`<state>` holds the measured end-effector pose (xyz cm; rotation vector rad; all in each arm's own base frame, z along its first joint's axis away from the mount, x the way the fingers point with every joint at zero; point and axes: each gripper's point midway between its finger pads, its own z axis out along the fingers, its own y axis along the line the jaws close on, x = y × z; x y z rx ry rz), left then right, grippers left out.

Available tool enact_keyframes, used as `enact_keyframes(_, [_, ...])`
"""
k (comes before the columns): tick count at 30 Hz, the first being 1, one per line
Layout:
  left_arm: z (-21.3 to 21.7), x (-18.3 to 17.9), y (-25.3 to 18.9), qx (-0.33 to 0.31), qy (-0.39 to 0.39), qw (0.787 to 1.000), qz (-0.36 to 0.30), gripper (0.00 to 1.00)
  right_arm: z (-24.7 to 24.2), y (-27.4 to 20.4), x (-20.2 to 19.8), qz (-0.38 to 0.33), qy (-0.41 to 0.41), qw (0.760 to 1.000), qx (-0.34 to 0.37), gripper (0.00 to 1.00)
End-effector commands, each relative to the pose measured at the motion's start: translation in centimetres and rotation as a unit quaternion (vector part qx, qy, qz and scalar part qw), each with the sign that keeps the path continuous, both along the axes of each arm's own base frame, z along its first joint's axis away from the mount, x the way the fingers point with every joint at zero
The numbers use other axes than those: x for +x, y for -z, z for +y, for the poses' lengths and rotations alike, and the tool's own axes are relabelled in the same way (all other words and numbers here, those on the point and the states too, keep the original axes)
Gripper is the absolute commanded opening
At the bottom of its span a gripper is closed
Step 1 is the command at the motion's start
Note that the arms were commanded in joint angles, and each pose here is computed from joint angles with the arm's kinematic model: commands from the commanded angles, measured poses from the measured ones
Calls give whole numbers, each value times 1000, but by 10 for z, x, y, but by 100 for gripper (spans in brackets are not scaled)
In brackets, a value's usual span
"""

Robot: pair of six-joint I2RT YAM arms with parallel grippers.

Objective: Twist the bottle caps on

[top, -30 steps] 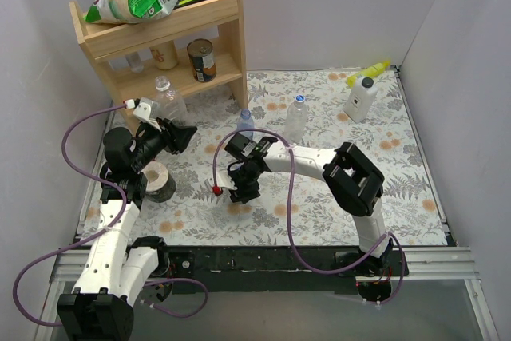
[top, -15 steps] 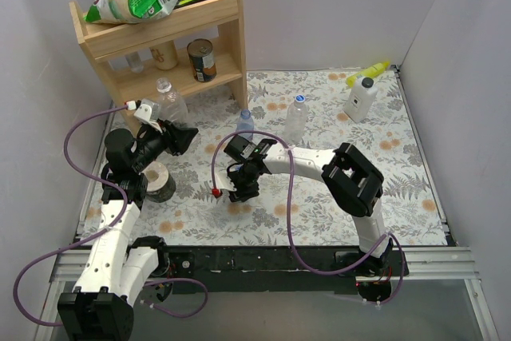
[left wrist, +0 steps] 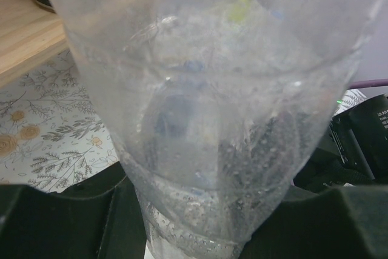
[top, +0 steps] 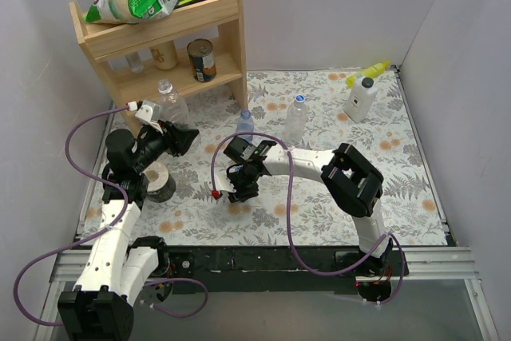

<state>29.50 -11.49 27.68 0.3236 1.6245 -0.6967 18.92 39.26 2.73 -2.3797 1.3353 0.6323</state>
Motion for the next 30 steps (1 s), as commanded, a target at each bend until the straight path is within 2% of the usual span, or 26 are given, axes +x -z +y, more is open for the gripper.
enact_keyframes(1, [-1, -3, -2, -1, 7, 1000, -8, 1, 4, 1, -3, -3, -8, 1000, 5, 43])
enact_keyframes(2, [-1, -2, 0, 1, 8, 1000, -7, 1, 3, -1, -4, -4, -11, 1000, 5, 37])
enact_keyframes(7, [-9, -9, 21, 26, 48, 999, -5, 0, -6, -36, -6, 0, -2, 1000, 21, 28])
enact_keyframes(11, [-31, -25, 49, 57, 137, 989, -20, 0, -31, -120, -10, 39, 38, 996, 77, 25])
enact_keyframes(15, [-68, -46, 81, 89, 245, 965, -15, 0, -67, -191, 7, 51, 109, 983, 137, 24])
enact_keyframes(17, [-86, -58, 97, 118, 299, 946, -31, 0, -77, -238, 5, 34, 110, 979, 171, 24])
enact_keyframes(20, [-100, -66, 113, 143, 339, 929, -49, 0, -81, -291, 0, 12, 104, 972, 211, 25])
enact_keyframes(24, [-107, -69, 126, 174, 371, 909, -71, 0, -78, -323, -7, 17, 113, 964, 239, 25])
enact_keyframes(30, [-124, -84, 133, 210, 411, 882, -98, 0, -75, -306, -25, 3, 82, 972, 222, 26])
